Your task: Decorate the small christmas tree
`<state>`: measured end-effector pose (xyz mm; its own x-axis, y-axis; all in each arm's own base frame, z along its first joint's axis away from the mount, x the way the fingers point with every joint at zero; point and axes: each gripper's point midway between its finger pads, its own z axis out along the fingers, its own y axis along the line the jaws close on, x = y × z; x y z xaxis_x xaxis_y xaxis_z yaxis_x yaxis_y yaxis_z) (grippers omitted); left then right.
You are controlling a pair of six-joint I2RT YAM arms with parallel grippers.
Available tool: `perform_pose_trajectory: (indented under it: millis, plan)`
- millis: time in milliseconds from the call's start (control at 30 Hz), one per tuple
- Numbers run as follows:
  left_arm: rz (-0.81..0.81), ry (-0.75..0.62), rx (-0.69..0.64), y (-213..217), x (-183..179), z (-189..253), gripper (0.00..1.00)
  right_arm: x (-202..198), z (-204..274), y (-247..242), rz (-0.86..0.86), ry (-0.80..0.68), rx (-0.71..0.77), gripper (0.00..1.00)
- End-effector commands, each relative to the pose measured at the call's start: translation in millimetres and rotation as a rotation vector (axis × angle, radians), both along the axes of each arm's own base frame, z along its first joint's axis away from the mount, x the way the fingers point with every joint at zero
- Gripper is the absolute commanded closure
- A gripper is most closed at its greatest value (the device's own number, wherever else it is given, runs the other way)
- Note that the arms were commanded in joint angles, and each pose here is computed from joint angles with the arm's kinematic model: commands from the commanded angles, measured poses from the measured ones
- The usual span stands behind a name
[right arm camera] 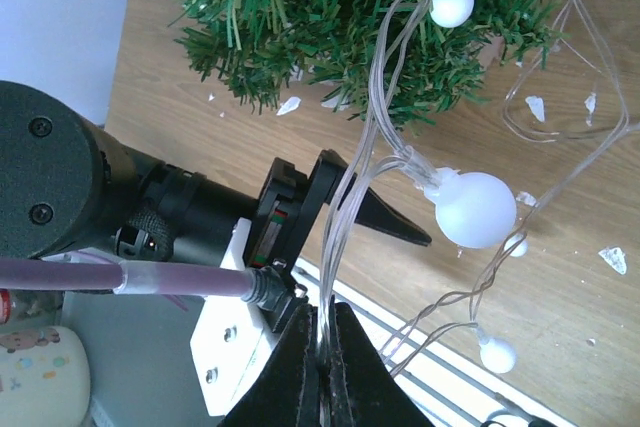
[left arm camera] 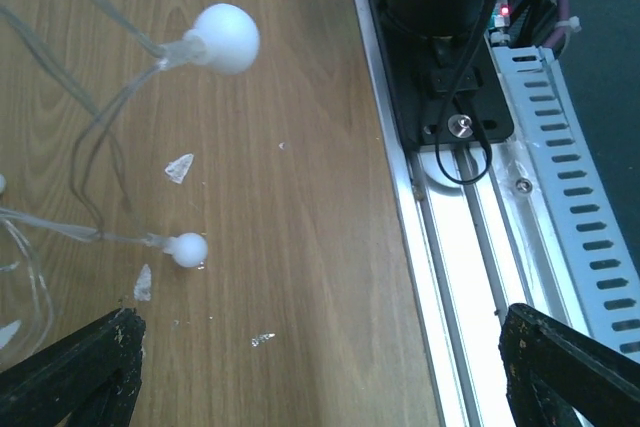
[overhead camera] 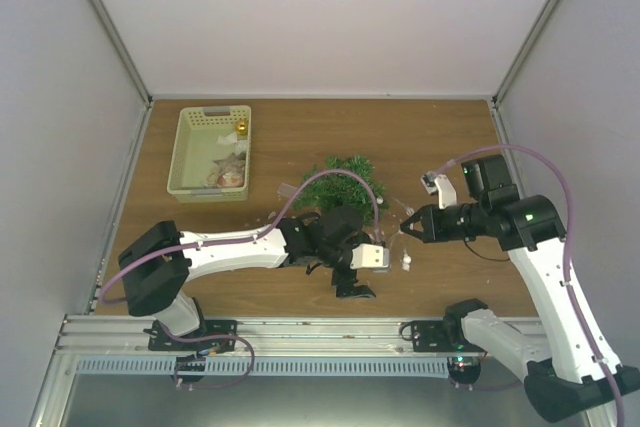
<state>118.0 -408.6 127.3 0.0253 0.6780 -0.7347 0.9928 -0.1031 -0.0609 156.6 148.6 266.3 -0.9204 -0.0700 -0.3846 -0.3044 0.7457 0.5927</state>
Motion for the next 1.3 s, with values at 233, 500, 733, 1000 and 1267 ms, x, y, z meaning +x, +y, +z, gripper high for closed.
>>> perform_pose_trajectory:
  millis: [233,500,733,1000,1267]
  plan:
    - [0.033,-0.091,-0.084,-15,14,13,0.04,-15,14,7,0.037,-0.007,0.065,0.99]
    - [0.053,-0.113,-0.082,-14,19,9,0.04,-18,22,12,0.054,-0.013,0.108,0.99]
    - [0.061,-0.142,-0.093,-18,25,17,0.04,-19,29,12,0.051,-0.025,0.112,0.99]
    - [0.061,-0.148,-0.116,-29,30,21,0.03,-24,40,14,0.062,-0.039,0.143,1.0]
    - [0.07,-0.166,-0.114,-28,32,21,0.03,-26,48,16,0.077,-0.048,0.168,0.99]
